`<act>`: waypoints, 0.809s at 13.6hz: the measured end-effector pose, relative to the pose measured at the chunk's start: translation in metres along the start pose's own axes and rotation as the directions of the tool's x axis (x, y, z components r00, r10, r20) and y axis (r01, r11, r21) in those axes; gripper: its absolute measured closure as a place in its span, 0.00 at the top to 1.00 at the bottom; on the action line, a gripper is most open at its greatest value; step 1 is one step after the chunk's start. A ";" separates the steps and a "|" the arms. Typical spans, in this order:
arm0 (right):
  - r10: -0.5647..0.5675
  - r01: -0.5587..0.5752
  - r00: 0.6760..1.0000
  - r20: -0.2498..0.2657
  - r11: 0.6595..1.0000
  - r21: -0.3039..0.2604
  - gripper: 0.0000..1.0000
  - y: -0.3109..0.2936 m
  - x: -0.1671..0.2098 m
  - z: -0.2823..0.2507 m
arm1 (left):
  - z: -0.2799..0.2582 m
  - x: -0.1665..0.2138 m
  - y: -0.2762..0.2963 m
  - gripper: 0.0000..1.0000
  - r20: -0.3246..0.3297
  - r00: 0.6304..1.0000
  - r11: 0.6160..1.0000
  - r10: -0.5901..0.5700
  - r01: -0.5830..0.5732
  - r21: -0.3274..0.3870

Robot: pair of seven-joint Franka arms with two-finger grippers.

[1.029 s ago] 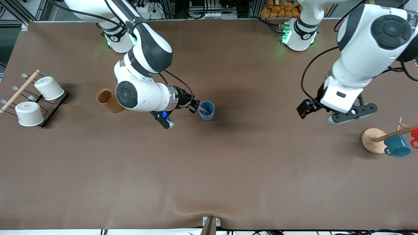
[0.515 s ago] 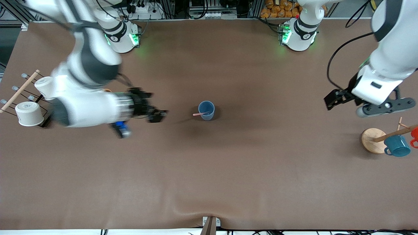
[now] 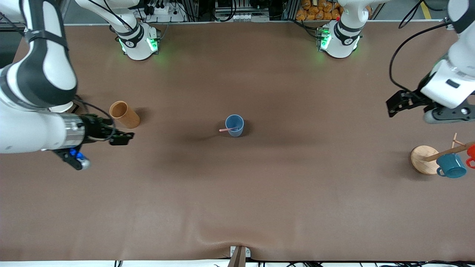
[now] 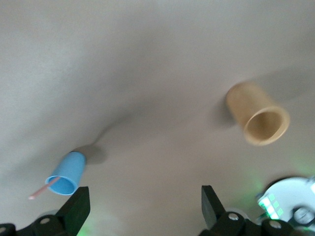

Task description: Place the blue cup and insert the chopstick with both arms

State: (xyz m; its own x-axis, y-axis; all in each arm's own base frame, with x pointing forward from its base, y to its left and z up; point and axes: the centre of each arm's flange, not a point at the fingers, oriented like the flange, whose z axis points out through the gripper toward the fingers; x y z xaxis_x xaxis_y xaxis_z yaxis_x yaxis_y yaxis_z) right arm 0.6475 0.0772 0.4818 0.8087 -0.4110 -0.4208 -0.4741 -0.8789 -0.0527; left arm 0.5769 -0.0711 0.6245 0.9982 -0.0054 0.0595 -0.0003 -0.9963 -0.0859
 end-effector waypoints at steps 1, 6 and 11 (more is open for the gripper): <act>-0.050 0.050 0.999 -0.021 0.999 -0.021 1.00 0.019 0.009 -0.007 | -0.005 -0.004 -0.006 1.00 0.008 1.000 1.000 0.007 -0.007 0.005; -0.304 0.293 0.945 -0.124 0.951 -0.097 1.00 0.093 0.015 -0.066 | -0.022 -0.029 -0.010 1.00 0.056 0.998 0.999 0.021 -0.020 -0.031; -0.375 0.353 0.893 -0.248 0.926 -0.132 1.00 0.121 -0.050 -0.116 | -0.019 -0.044 -0.029 1.00 0.078 0.997 0.997 -0.016 0.022 -0.075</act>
State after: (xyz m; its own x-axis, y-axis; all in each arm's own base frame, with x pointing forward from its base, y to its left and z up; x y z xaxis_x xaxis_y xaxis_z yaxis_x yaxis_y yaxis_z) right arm 0.5901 -0.0371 0.6013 0.9866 -0.0973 -0.1313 -0.1081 -0.9911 -0.0781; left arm 0.5323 -0.0441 0.6436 0.9997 0.0169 -0.0166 0.0168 -0.9998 -0.0103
